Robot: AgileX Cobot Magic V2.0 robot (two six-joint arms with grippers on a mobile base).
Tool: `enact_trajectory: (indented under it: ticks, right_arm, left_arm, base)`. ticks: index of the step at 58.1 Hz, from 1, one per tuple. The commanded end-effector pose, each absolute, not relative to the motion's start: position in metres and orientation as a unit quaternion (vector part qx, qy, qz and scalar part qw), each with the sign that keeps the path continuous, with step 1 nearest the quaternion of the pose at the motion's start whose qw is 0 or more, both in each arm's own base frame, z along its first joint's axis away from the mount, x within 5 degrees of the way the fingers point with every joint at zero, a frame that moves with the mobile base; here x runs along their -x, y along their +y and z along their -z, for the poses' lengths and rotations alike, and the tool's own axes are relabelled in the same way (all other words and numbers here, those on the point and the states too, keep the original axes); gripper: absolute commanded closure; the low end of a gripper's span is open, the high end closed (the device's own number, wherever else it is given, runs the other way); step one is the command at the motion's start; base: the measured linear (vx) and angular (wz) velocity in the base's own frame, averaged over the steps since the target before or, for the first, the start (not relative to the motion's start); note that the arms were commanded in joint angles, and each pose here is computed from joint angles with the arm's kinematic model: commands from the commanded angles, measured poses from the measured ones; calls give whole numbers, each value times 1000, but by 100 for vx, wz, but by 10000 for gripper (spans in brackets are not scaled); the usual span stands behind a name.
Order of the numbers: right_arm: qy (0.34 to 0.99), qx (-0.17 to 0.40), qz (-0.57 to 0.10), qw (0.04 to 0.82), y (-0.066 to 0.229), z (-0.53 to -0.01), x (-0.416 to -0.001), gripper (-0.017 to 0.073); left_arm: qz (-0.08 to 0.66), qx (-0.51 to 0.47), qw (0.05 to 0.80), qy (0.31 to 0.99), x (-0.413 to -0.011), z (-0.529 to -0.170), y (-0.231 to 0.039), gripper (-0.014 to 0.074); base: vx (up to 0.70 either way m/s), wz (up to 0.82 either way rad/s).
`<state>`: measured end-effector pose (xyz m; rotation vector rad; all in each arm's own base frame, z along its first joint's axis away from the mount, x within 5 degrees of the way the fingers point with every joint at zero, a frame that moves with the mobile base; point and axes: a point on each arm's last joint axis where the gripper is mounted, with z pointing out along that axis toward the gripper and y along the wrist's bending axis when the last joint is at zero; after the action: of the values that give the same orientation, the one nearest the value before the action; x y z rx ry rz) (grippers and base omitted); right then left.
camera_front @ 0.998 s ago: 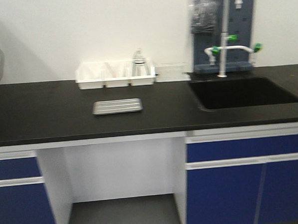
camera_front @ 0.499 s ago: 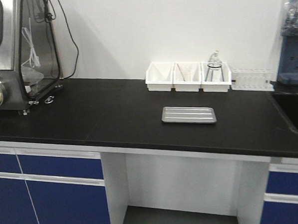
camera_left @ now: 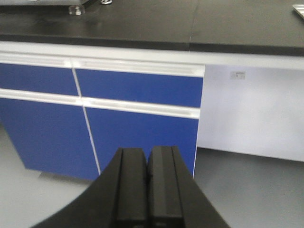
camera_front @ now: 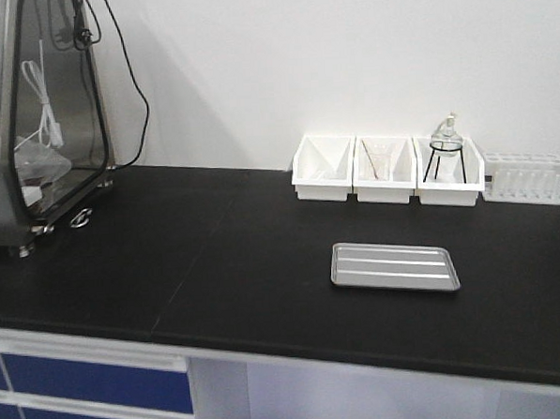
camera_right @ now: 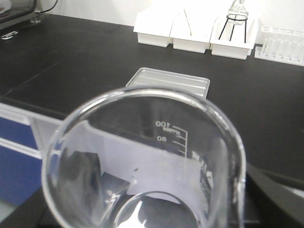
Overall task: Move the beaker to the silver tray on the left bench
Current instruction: 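Drive the base to the bench with the silver tray, holding the beaker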
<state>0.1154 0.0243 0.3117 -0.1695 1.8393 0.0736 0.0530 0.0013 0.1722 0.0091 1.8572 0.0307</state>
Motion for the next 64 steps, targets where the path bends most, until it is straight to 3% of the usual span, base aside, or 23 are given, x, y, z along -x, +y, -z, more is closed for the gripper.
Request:
enact_trajectory:
  ticks: [1, 64]
  right_arm:
    - [766, 91, -39, 635, 27, -327, -116, 566]
    - [766, 91, -39, 635, 27, -327, -116, 566]
  left_arm:
    - [-10, -6, 625, 781, -54, -171, 1, 592]
    - [-10, -6, 625, 781, -54, -171, 1, 592]
  base:
    - [45, -6]
    - [37, -19]
